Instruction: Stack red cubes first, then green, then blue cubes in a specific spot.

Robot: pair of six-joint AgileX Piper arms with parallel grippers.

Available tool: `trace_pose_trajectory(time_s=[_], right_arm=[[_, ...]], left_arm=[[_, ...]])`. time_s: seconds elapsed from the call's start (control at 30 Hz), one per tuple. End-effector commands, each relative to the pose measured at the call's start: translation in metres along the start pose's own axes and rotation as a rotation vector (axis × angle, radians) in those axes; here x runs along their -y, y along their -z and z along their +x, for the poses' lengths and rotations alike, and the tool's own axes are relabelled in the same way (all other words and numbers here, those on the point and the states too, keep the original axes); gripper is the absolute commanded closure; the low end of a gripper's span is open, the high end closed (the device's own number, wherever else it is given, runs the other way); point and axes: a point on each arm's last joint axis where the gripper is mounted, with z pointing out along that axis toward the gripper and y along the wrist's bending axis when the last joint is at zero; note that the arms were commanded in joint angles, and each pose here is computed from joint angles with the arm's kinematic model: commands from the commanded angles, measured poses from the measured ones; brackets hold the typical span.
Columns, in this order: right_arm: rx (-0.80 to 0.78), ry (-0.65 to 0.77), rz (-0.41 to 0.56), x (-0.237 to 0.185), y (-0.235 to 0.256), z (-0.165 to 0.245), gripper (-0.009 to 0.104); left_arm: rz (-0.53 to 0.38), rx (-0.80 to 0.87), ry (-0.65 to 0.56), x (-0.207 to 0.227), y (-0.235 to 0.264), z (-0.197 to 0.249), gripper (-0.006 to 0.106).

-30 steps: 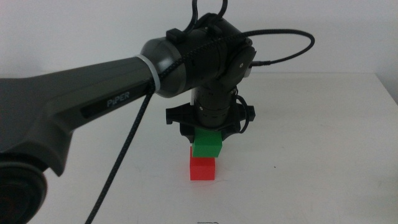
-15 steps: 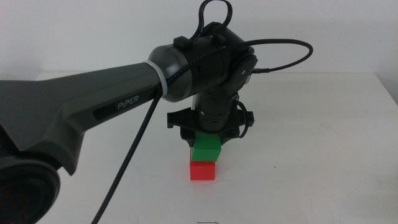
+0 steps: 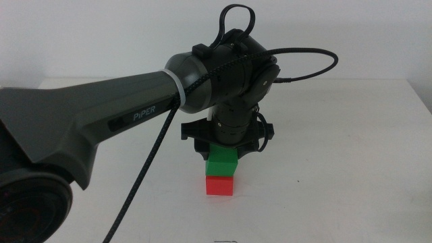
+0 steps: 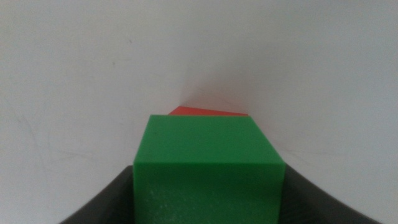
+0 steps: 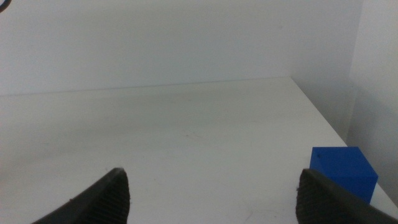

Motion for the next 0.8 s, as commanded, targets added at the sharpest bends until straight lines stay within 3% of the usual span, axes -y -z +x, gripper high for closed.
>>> trace_pose_trajectory(time_s=[0.0,0.27,0.47,0.77], right_arm=[[0.114,0.018,0.002,0.0,0.003,-0.015,0.001],[0.114,0.018,0.002,0.0,0.003,-0.015,0.001],[0.114,0.018,0.002,0.0,0.003,-0.015,0.001],[0.114,0.018,0.002,0.0,0.003,-0.015,0.001]], left_arm=[[-0.029,0.018,0.015,-0.012,0.033,0.0,0.035],[-0.021,0.022,-0.003,-0.013,0.037,0.0,0.023],[0.044,0.094,-0.067,-0.027,0.078,0.001,0.009],[0.162,0.229,-0.149,-0.06,0.152,0.011,0.008]])
